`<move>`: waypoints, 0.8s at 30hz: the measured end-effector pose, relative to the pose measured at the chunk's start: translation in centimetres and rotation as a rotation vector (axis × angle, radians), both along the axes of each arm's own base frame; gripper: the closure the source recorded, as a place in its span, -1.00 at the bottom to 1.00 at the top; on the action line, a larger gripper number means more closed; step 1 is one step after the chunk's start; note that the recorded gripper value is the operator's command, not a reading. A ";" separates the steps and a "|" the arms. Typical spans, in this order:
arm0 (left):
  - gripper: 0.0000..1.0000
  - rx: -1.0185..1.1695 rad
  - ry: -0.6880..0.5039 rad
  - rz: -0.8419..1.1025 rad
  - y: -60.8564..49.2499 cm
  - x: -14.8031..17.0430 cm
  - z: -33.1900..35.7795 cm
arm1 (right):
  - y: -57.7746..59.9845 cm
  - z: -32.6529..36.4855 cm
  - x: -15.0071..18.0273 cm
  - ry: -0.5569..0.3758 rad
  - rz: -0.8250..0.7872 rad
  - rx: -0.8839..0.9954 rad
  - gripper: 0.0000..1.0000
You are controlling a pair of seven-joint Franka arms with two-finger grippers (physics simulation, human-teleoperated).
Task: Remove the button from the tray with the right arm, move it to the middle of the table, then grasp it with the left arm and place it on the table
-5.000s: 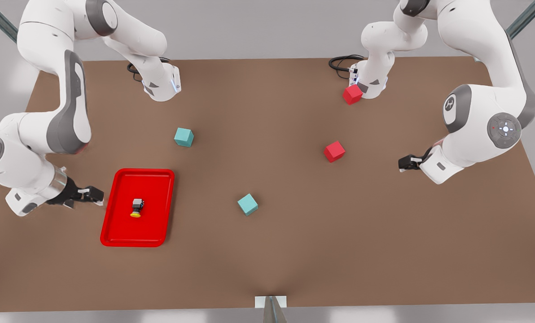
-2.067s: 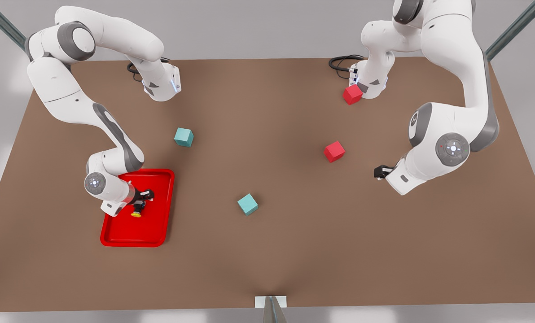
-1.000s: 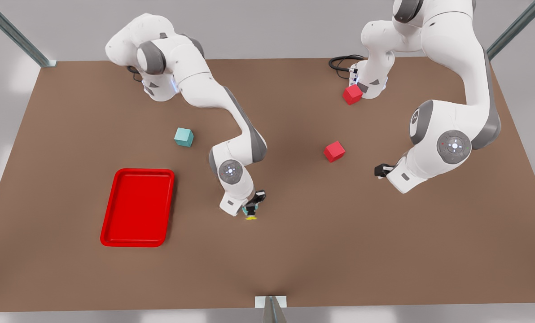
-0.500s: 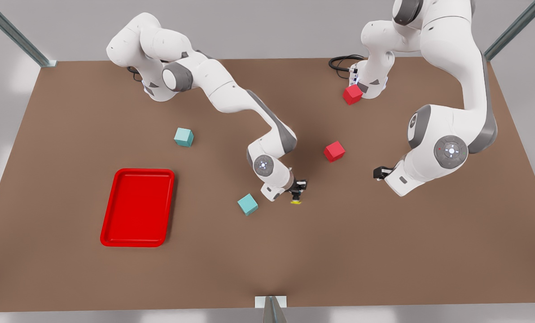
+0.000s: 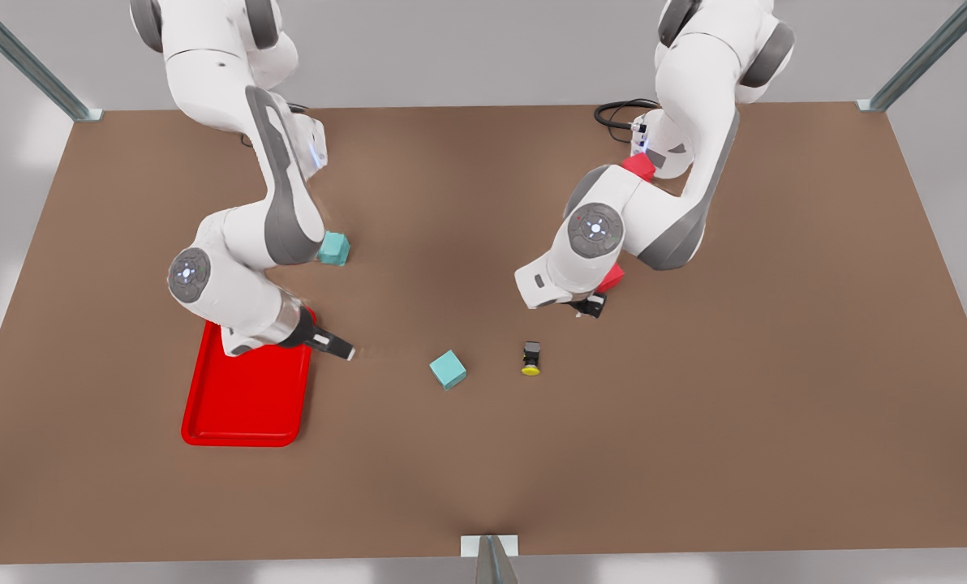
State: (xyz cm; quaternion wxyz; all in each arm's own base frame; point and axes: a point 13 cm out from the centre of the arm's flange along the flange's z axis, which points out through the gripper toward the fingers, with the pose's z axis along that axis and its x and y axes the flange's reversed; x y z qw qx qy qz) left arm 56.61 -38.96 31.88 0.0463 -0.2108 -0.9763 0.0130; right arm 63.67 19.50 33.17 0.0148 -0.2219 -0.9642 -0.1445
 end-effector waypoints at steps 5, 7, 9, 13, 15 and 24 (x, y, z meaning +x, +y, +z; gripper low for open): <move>-1.00 0.078 -0.018 0.100 0.5 2.9 -10.0 | -19.1 8.7 -2.9 -0.006 -0.007 -0.123 -1.00; -1.00 0.081 -0.049 0.140 0.3 3.6 -10.6 | -22.5 11.3 -5.0 -0.003 0.020 -0.154 -1.00; -1.00 0.077 -0.070 0.174 -0.2 4.1 -11.4 | -25.3 12.3 -6.0 0.016 0.036 -0.186 -1.00; -1.00 0.081 -0.068 0.208 -0.7 4.3 -16.7 | -26.0 13.4 -6.3 0.036 0.114 -0.220 -1.00; -1.00 0.081 -0.061 0.199 -1.3 3.9 -19.4 | -23.9 12.7 -6.2 0.054 0.186 -0.223 -1.00; -1.00 0.079 -0.053 0.134 -0.8 0.8 -24.0 | -23.9 8.7 -5.3 0.102 0.292 -0.219 -1.00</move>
